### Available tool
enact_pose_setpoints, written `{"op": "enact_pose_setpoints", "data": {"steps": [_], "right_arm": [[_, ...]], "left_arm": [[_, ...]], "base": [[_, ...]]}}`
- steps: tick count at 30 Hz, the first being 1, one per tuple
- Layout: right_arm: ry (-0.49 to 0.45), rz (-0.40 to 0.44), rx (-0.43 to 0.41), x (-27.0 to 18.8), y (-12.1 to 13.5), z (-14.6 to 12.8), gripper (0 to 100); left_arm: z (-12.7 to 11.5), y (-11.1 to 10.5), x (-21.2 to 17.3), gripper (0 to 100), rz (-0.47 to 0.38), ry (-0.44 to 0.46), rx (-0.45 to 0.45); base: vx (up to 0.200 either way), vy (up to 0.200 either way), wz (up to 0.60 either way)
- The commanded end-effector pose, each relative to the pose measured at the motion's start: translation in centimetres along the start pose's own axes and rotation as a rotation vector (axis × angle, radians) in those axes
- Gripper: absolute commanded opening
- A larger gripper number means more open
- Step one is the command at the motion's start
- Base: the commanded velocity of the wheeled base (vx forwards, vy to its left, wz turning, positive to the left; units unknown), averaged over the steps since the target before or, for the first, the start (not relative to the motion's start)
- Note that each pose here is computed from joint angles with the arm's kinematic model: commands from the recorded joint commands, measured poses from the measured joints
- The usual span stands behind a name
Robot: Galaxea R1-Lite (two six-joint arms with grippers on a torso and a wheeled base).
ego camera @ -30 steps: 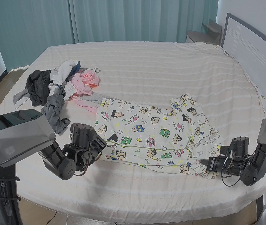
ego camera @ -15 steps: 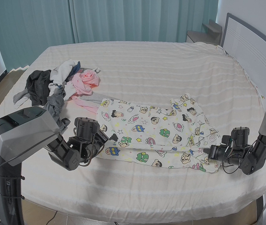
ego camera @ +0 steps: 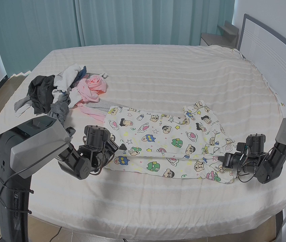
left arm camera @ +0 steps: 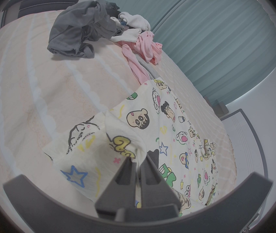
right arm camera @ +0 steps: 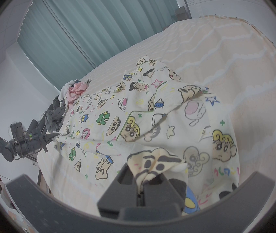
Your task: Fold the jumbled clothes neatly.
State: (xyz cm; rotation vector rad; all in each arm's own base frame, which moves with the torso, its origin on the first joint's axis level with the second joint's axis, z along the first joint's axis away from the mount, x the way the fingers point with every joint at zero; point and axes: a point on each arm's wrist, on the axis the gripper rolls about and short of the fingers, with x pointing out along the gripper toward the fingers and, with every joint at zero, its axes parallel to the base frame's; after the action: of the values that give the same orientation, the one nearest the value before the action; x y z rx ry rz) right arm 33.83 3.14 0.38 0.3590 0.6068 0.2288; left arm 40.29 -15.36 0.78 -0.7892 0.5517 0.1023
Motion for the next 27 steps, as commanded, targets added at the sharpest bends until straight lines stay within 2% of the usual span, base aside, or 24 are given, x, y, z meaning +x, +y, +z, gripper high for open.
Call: {"op": "enact_pose_setpoints", "data": {"steps": [1,17,25,26,27], "right_arm": [[-0.005,-0.008,0.004,0.8,-0.5,0.0,0],[-0.012,-0.012,0.002,1.2,-0.6,0.1,0],[-0.013,-0.012,0.001,1.2,-0.5,0.1,0],[-0.013,-0.014,0.0,1.2,-0.6,0.1,0],[-0.013,-0.014,0.0,1.2,-0.6,0.1,0]], "left_arm": [[-0.3,0.2,0.7,0,0.005,0.004,0.001],[-0.6,0.4,1.6,0,0.007,0.0,0.006],[-0.6,0.3,1.8,0,0.001,-0.004,0.039],[-0.6,0.3,1.8,100,0.004,-0.008,0.054],[-0.6,0.3,1.8,100,0.003,-0.009,0.055]], "base": [[0.0,0.0,0.0],[0.0,0.0,0.0],[0.0,0.0,0.0],[0.0,0.0,0.0],[0.0,0.0,0.0]]}}
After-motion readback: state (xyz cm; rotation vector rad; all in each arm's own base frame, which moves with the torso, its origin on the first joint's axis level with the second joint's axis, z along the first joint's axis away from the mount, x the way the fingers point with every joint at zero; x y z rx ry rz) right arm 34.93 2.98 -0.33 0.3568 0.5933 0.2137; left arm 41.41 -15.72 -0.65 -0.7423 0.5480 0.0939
